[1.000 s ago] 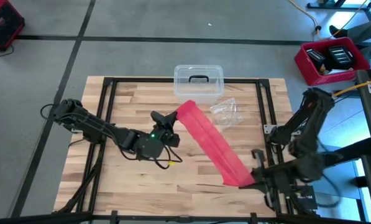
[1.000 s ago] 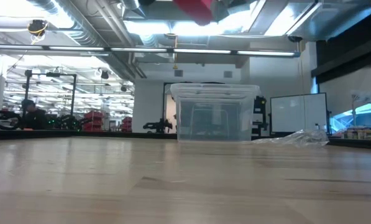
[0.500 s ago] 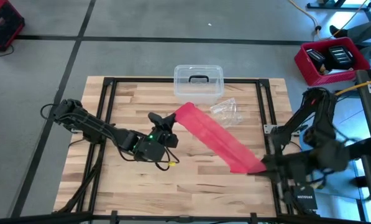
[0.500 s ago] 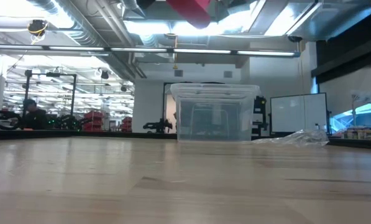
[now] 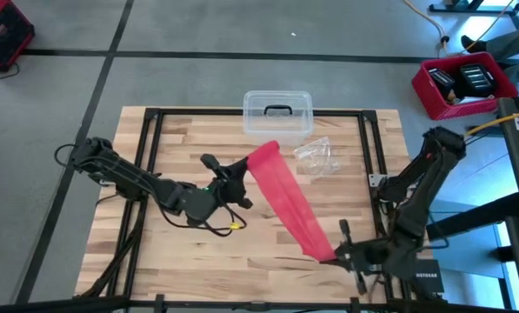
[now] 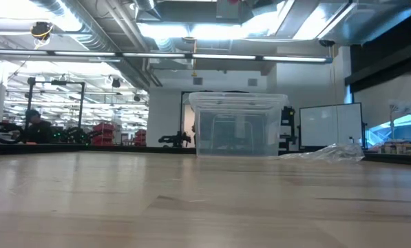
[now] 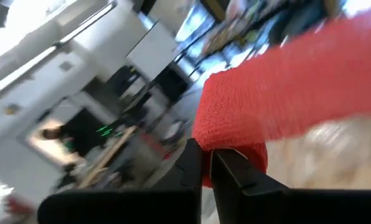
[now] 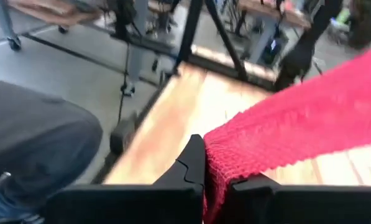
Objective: Roll bandage
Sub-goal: Roll the red bandage
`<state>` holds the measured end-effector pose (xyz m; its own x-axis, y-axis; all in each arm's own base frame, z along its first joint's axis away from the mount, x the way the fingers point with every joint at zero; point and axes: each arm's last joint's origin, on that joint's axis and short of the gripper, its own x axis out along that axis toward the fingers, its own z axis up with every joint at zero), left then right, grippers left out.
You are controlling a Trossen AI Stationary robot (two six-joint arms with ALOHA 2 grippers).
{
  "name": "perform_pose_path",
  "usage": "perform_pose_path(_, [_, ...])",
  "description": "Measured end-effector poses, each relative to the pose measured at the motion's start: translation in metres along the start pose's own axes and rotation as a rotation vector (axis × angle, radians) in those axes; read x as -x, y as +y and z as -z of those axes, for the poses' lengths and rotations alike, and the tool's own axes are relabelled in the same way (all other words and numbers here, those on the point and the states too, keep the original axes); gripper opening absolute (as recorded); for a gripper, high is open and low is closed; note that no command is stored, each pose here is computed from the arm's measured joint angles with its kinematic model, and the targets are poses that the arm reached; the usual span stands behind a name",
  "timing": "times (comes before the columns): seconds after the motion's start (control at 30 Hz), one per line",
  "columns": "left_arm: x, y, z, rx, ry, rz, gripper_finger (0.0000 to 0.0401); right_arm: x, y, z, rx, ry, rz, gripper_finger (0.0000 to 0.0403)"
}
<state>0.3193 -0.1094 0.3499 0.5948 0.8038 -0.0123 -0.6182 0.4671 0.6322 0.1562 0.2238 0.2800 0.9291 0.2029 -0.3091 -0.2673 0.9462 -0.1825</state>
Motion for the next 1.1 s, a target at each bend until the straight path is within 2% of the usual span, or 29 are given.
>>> perform_pose_path(0.13, [0.000,0.002,-0.007,0.127,-0.087,0.082,0.0006,-0.015,-0.009,0.031,-0.054,0.076,0.077,0.0004])
perform_pose_path(0.23, [0.000,0.002,-0.009,0.172,-0.112,0.115,0.0010,-0.024,-0.017,0.043,-0.070,0.108,0.129,0.0006])
perform_pose_path(0.5, [0.001,0.002,-0.015,0.328,-0.207,0.235,0.0007,-0.040,-0.042,0.048,-0.097,0.140,0.234,0.0008])
perform_pose_path(0.6, [0.003,0.003,-0.017,0.324,-0.231,0.241,0.0009,-0.043,-0.047,0.049,-0.128,0.145,0.253,0.0008])
perform_pose_path(0.77, [0.004,0.004,-0.018,0.313,-0.241,0.236,0.0007,-0.049,-0.053,0.051,-0.315,0.149,0.261,0.0018])
perform_pose_path(0.9, [0.004,0.003,-0.018,0.313,-0.239,0.238,0.0010,-0.057,-0.054,0.058,-0.330,0.185,0.263,0.0062])
perform_pose_path(1.1, [0.004,0.003,-0.018,0.307,-0.238,0.239,0.0012,-0.054,-0.055,0.051,-0.333,0.203,0.225,0.0170])
